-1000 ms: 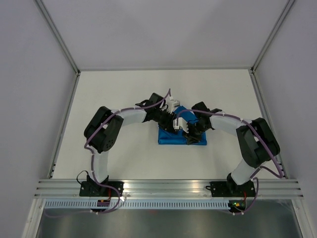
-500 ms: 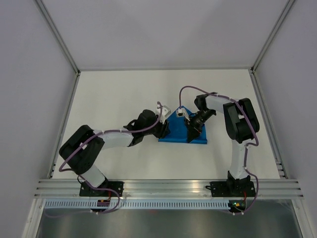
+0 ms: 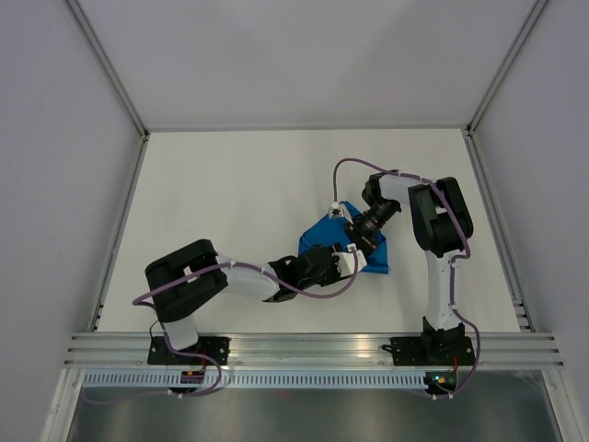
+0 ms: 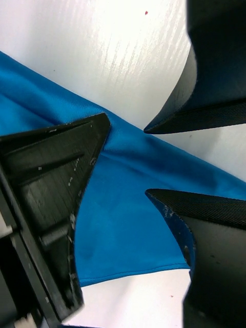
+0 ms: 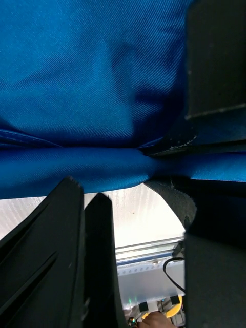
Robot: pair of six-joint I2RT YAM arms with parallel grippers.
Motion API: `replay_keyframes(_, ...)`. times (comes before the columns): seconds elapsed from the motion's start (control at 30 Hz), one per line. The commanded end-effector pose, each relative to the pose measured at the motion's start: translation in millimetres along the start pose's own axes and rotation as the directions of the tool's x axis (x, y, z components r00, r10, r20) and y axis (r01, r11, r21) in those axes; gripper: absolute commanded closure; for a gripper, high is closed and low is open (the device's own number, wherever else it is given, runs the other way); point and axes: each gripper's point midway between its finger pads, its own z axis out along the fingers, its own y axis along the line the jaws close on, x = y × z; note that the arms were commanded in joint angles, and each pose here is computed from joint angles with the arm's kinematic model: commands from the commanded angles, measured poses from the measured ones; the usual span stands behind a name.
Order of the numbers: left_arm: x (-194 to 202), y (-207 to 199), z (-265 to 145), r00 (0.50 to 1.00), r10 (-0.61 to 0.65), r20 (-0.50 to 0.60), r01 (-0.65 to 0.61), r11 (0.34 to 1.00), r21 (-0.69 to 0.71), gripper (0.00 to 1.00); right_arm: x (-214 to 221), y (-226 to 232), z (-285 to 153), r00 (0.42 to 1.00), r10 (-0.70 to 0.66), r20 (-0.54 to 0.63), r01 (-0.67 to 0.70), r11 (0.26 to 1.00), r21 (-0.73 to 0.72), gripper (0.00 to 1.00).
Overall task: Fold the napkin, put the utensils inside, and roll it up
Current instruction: Roll the napkin with the utensil
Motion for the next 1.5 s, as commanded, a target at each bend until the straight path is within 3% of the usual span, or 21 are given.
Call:
replay_keyframes(0.0,-18.1,9.2,12.4,0.988,0.151,0.037,-0.149,0.987,-0.058,0.47,23.5,-38.7,5.3,0.991,-0.069,-0.112,0.078,0.994,0.074,0.87)
replay_keyframes(0.43,-2.3,-22.3,27.6,0.983,0.184,0.011,-0.185,0.979,0.091,0.50,23.1,-44.1,6.2,0.993,-0.042,-0.111,0.050,0.996,0.072,0.88)
replay_keyframes(0.6,16.3,-38.3,31.7,0.988,0.147,-0.043,-0.138,0.975,0.175,0.63,18.5,-44.4,3.7,0.994,-0.047,-0.100,0.055,0.996,0.077,0.88)
replay_keyframes(0.77,31.5,-48.0,35.2,0.990,0.102,-0.101,-0.077,0.972,0.222,0.93,13.6,-42.5,2.0,0.995,-0.050,-0.087,0.056,0.996,0.071,0.85)
replay_keyframes(0.87,37.9,-57.8,33.0,0.990,0.064,-0.129,-0.024,0.957,0.290,0.98,9.0,-39.0,-1.6,0.996,-0.050,-0.073,0.055,0.995,0.078,0.76)
replay_keyframes(0.97,43.0,-62.8,29.9,0.985,-0.014,-0.172,0.075,0.933,0.353,0.98,-2.5,-31.7,-10.4,0.997,-0.064,-0.035,0.067,0.993,0.094,0.54)
replay_keyframes(1.07,53.3,-63.5,27.9,0.966,-0.077,-0.246,0.173,0.902,0.396,0.98,-16.4,-21.3,-25.8,0.996,-0.091,0.024,0.087,0.988,0.125,0.45)
replay_keyframes(1.3,58.8,-54.4,22.3,0.908,-0.258,-0.331,0.394,0.797,0.459,0.98,-54.2,-22.1,-82.5,0.972,-0.158,0.173,0.085,0.927,0.366,0.39)
replay_keyframes(1.47,60.2,-56.2,19.8,0.855,-0.345,-0.388,0.510,0.700,0.500,0.98,-54.9,-22.3,-114.7,0.943,-0.173,0.286,0.014,0.876,0.483,0.38)
